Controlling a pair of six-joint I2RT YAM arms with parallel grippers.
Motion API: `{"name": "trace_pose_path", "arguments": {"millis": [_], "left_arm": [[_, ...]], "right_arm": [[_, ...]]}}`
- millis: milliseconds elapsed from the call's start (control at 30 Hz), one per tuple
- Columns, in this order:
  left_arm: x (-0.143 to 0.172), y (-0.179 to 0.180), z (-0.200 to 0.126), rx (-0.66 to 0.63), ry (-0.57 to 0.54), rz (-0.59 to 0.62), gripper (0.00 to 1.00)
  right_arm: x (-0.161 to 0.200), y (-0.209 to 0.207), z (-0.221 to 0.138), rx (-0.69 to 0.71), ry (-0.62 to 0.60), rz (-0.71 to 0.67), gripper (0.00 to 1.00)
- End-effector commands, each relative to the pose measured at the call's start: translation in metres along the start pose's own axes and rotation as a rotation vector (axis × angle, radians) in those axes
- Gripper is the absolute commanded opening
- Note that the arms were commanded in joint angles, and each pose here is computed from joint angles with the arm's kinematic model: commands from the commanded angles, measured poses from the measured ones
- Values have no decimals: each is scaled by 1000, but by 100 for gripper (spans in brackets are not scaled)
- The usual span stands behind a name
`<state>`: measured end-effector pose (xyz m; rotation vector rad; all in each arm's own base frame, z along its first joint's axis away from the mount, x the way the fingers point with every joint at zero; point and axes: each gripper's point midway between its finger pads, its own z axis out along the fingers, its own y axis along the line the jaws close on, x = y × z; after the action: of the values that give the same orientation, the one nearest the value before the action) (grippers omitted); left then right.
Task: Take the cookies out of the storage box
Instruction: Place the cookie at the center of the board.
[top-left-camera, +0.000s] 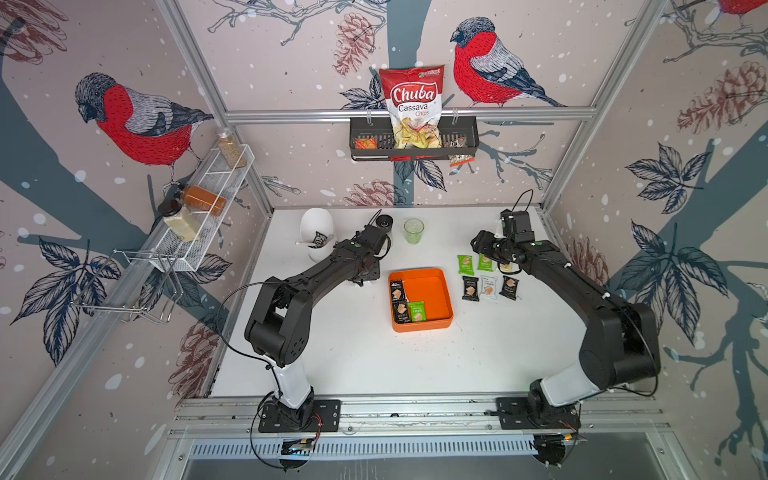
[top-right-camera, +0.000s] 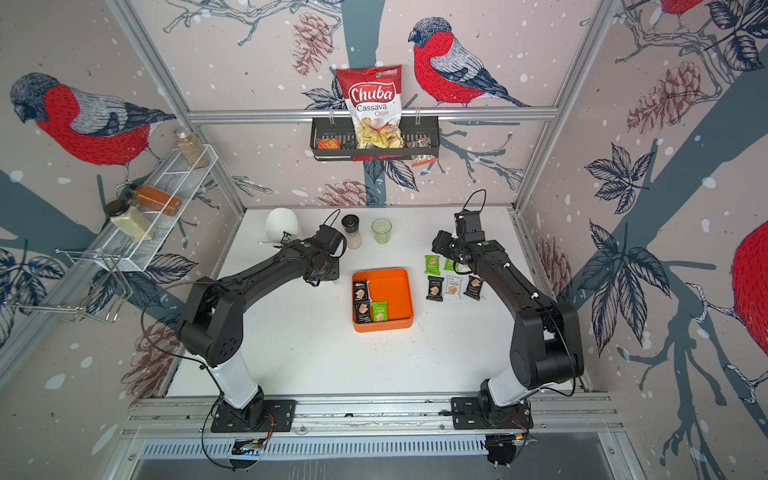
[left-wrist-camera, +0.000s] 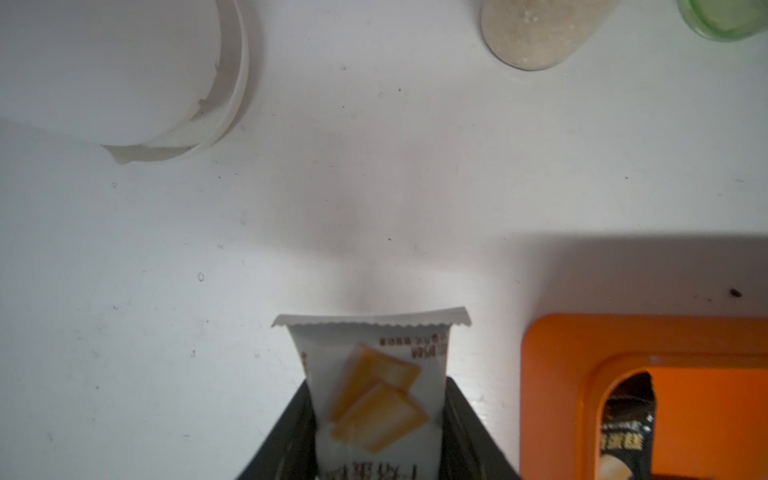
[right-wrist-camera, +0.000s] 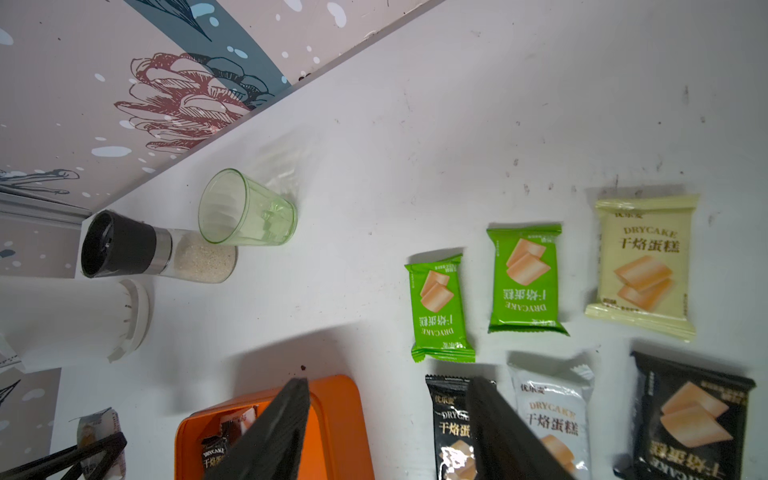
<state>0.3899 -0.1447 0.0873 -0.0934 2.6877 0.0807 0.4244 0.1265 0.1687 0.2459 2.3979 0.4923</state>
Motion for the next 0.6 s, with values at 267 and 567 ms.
{"name": "trace_pose_path", "arguments": {"millis": [267, 567], "left_arm": [[-25, -8, 49, 81, -2, 41, 43], [-20, -4, 61, 84, 26, 37, 52]], "right_arm": [[-11, 2, 16, 38, -5, 29, 65], [-12, -1, 16, 55, -8, 32, 65]]}}
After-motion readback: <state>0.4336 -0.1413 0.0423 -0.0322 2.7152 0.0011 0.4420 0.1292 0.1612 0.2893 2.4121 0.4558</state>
